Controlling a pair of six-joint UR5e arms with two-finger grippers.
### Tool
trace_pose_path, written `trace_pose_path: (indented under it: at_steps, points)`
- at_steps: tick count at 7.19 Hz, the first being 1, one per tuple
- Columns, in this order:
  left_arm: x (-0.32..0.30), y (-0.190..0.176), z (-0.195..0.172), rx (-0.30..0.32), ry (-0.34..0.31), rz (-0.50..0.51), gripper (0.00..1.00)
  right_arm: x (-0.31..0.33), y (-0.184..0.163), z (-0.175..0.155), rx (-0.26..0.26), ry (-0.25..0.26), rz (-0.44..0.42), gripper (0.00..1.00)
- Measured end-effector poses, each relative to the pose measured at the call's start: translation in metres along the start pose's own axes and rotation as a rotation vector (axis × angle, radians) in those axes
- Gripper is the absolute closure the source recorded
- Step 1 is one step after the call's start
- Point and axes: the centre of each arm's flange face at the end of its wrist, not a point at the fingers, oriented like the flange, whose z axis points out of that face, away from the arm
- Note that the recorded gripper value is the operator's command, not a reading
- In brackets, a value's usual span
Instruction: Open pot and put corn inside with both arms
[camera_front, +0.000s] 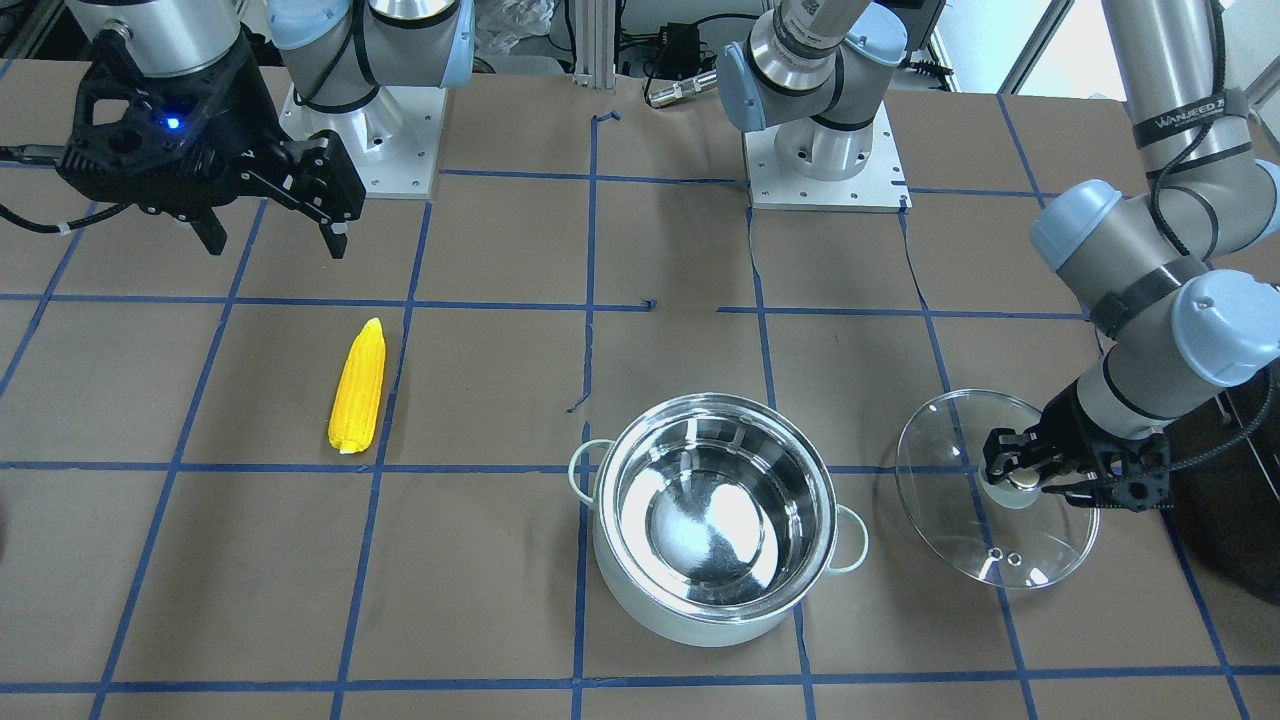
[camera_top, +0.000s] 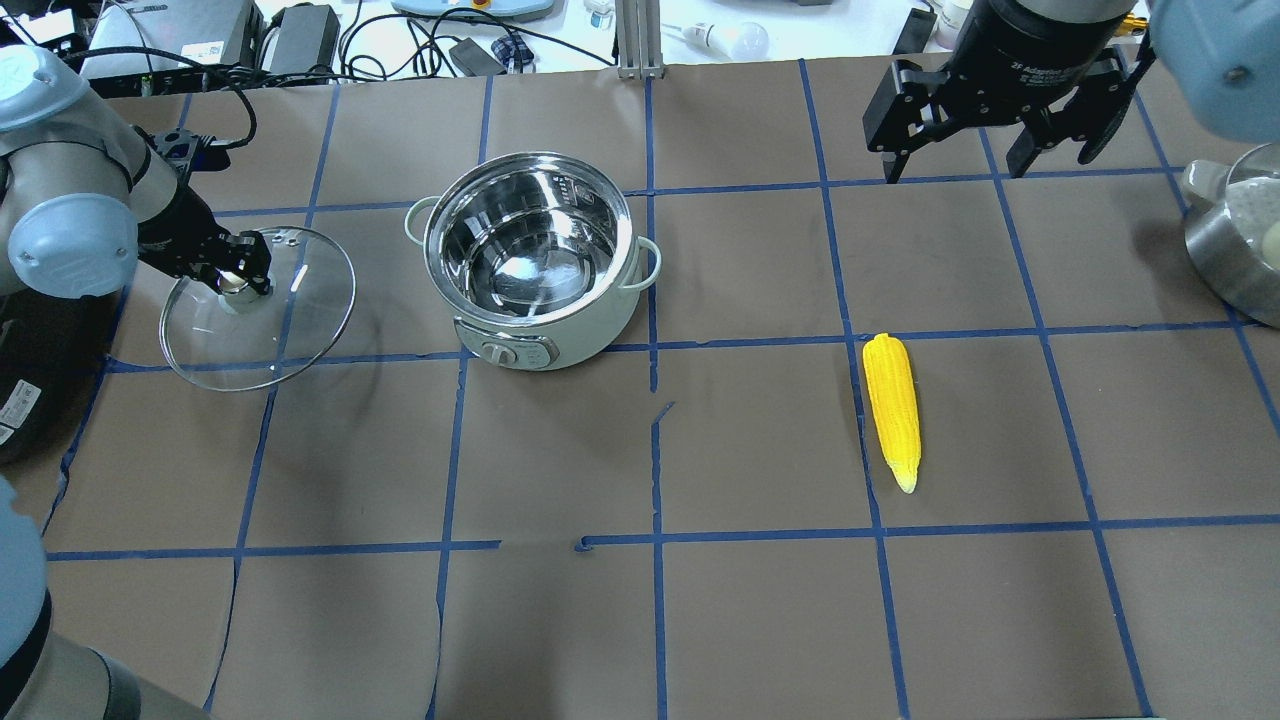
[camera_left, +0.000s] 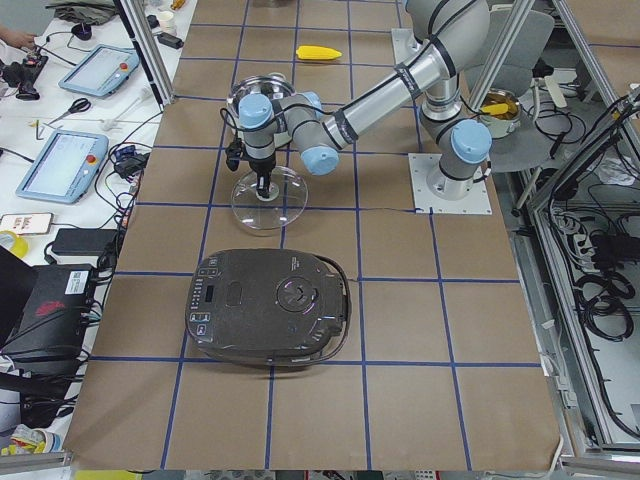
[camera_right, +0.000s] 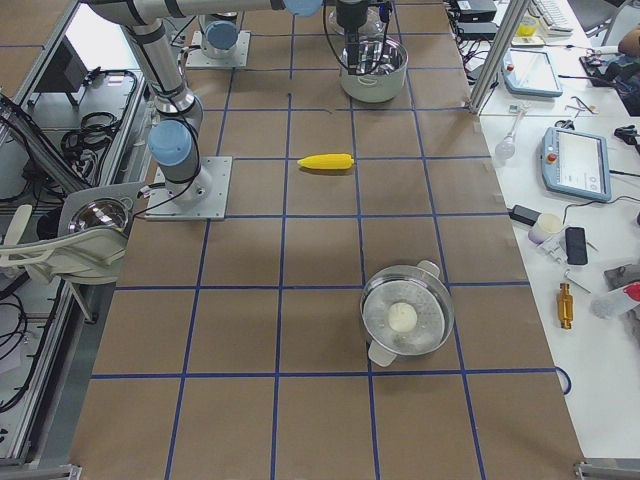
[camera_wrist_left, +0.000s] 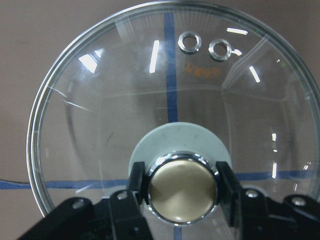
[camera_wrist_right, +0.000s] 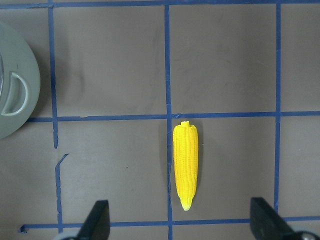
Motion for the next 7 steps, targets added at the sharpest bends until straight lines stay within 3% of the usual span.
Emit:
trace_pose_path:
  at_steps: [2,4,6,7]
  points:
    - [-0.003,0.011,0.011,-0.022,0.009,-0.023,0.83,0.001,-0.013,0.035,-0.061,0.005,0.004,0.00]
    - [-0.006,0.013,0.016,-0.029,0.008,-0.031,0.44,0.001,-0.019,0.099,-0.132,0.009,0.006,0.00]
    - [-0.006,0.012,0.015,-0.026,0.010,-0.065,0.00,0.003,-0.001,0.183,-0.149,0.020,-0.009,0.00]
    - [-0.006,0.012,0.014,-0.023,0.010,-0.086,0.00,0.007,0.019,0.224,-0.128,0.038,-0.034,0.00]
